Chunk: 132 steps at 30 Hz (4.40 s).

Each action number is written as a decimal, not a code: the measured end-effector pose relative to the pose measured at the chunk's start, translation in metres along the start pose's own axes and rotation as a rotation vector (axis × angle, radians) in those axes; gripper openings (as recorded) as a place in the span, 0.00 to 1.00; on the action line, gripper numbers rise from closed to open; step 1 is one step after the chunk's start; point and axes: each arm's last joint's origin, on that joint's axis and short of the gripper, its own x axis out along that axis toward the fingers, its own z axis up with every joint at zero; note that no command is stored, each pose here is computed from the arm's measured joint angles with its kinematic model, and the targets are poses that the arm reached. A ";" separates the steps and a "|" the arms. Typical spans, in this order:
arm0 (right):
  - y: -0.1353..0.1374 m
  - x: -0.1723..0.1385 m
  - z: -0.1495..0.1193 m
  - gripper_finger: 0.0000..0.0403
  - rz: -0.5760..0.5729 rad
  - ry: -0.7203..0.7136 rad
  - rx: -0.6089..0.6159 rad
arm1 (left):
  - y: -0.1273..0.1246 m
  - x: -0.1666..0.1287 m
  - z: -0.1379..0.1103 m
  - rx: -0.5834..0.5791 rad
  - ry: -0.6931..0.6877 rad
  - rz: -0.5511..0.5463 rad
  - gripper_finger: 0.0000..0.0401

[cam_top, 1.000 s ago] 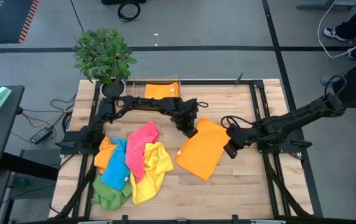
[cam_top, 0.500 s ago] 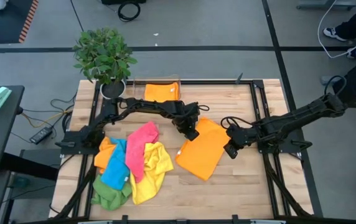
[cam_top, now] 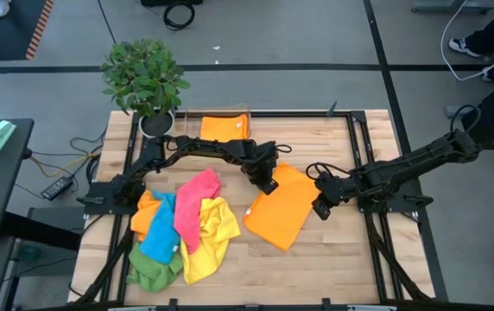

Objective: Fold microfiber towels
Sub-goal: Fold the right orange microfiber cloth

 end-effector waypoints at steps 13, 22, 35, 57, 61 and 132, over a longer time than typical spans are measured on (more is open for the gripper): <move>-0.001 0.000 -0.001 0.00 -0.013 0.003 0.003 | 0.002 -0.010 0.007 -0.002 -0.028 -0.014 0.02; -0.001 0.000 0.000 0.00 -0.020 -0.010 0.006 | -0.003 -0.021 0.016 0.044 -0.076 0.023 0.02; 0.000 0.006 0.002 0.00 -0.056 -0.061 0.074 | 0.015 -0.027 0.012 0.022 0.003 0.158 0.10; -0.016 0.062 0.021 0.00 -0.230 0.006 -0.020 | -0.048 0.004 -0.051 0.250 0.200 0.239 0.03; -0.026 0.068 0.019 0.00 -0.244 0.042 -0.072 | -0.036 0.011 -0.062 0.170 0.228 0.261 0.02; 0.102 0.100 -0.092 0.00 0.099 -0.062 -0.166 | -0.173 0.023 -0.155 0.628 -0.038 0.235 0.15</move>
